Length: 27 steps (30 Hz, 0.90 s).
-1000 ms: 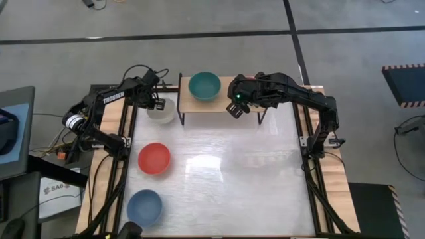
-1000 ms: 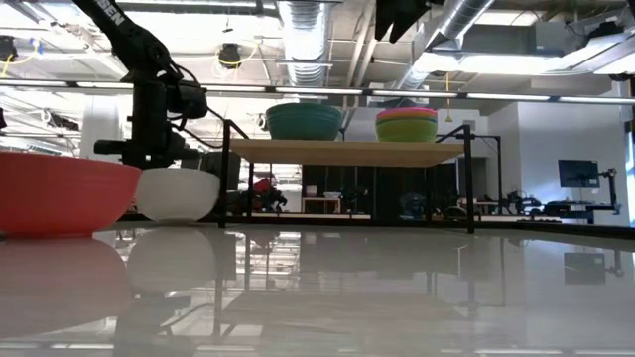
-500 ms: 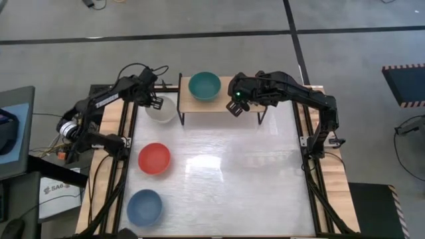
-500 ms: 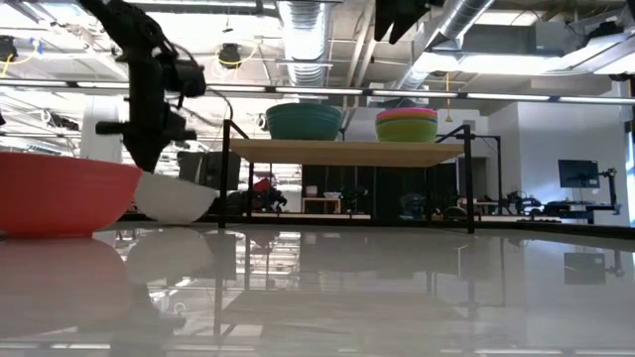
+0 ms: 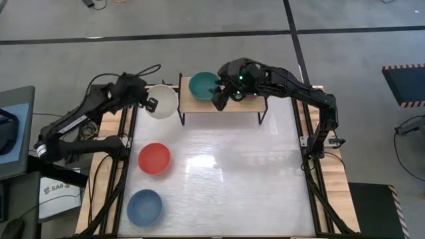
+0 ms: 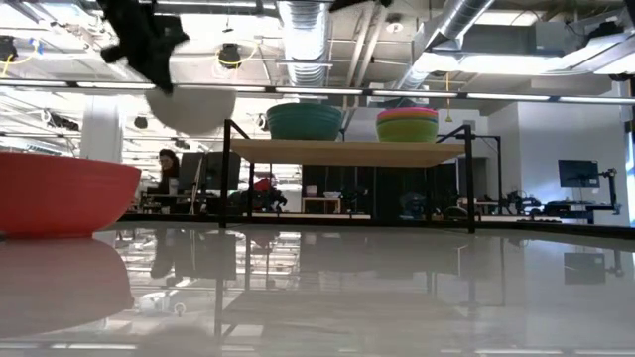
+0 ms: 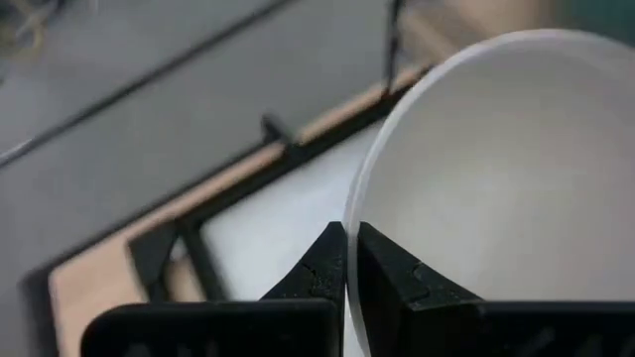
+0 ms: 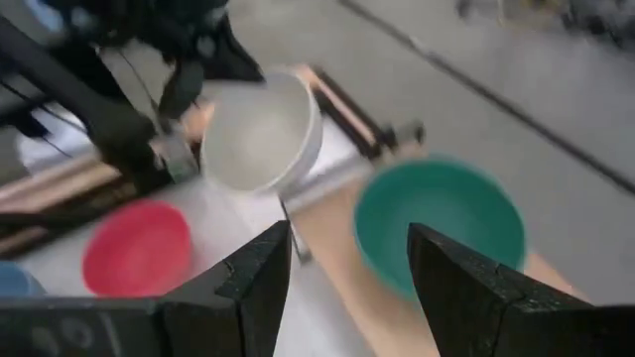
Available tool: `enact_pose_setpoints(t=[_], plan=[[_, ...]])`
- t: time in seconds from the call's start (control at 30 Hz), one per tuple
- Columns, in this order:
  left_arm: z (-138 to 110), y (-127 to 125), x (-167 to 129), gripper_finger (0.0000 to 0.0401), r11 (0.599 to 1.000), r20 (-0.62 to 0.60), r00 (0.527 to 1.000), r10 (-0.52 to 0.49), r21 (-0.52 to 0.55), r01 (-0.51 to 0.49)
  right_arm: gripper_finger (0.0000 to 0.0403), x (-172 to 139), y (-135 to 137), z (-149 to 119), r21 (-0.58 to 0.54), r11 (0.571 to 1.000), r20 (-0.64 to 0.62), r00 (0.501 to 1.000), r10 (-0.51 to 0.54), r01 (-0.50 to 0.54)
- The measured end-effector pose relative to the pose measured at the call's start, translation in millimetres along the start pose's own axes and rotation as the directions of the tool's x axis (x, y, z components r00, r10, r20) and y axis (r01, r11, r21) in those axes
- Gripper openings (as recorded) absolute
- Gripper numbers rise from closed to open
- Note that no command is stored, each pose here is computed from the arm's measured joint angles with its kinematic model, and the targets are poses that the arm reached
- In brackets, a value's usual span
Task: Place and stack bowls onto a shelf
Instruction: Stack the white bowl on top of the dark green bowl on the shelf
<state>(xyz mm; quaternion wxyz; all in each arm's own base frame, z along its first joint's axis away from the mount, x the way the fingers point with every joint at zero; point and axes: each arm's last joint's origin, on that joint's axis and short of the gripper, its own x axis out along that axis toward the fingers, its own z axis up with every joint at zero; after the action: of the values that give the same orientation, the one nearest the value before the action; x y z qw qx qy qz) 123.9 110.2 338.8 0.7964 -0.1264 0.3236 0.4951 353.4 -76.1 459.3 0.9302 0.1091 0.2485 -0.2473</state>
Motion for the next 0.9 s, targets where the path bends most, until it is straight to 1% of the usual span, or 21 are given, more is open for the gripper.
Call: enact_pose_setpoints(t=[0.1,0.17,0.23,0.3,0.37,0.43,0.5,0.53,0.57,0.73,0.9], plan=[[2.8,-3.8,-22.6,0.0000,1.000,0.094,0.995,-0.018,0.020,0.016,0.0228,13.1,6.7,8.0,-0.033,0.997,0.080,0.994,0.074,-0.071],[7.1,-6.6,-34.0,0.0000,0.999,0.150,0.988,-0.030,0.028,0.026,0.0228,23.6,10.8,6.8,-0.059,0.992,0.076,0.990,0.118,-0.114],[13.1,-9.6,-44.0,0.0000,0.999,0.211,0.977,-0.034,0.026,0.029,0.0228,37.5,20.6,10.1,-0.082,0.983,0.132,0.976,0.173,-0.163],[17.4,-15.0,-48.3,0.0000,0.998,0.239,0.970,-0.044,0.056,0.031,0.0228,47.9,22.9,6.3,-0.101,0.978,0.110,0.975,0.193,-0.182],[22.4,-22.5,-49.3,0.0000,0.996,0.262,0.963,-0.057,0.083,0.037,0.0228,61.4,32.9,8.2,-0.129,0.971,0.169,0.960,0.221,-0.201],[26.6,-32.5,-45.9,0.0000,0.994,0.270,0.961,-0.061,0.102,0.034,0.0228,67.5,32.9,4.0,-0.150,0.970,0.142,0.966,0.214,-0.193],[29.7,-42.4,-43.2,0.0000,0.992,0.278,0.958,-0.068,0.122,0.035,0.0228,77.1,38.7,4.2,-0.160,0.969,0.177,0.961,0.214,-0.187],[32.0,-47.4,-42.5,0.0000,0.990,0.286,0.956,-0.073,0.139,0.035,0.0228,77.7,39.8,2.8,-0.161,0.972,0.171,0.965,0.200,-0.173],[34.2,-53.1,-41.8,0.0000,0.986,0.292,0.953,-0.082,0.161,0.035,0.0228,78.6,39.7,-0.2,-0.163,0.974,0.149,0.972,0.180,-0.155],[42.8,-80.4,-40.8,0.0000,0.958,0.334,0.935,-0.119,0.286,0.019,0.0228,78.7,35.4,-2.1,-0.184,0.983,0.150,0.988,0.043,-0.015],[51.9,-96.9,-46.7,0.0000,0.937,0.400,0.905,-0.145,0.350,-0.004,0.0226,81.9,26.6,-7.7,-0.211,0.977,0.083,0.996,-0.010,0.028]])
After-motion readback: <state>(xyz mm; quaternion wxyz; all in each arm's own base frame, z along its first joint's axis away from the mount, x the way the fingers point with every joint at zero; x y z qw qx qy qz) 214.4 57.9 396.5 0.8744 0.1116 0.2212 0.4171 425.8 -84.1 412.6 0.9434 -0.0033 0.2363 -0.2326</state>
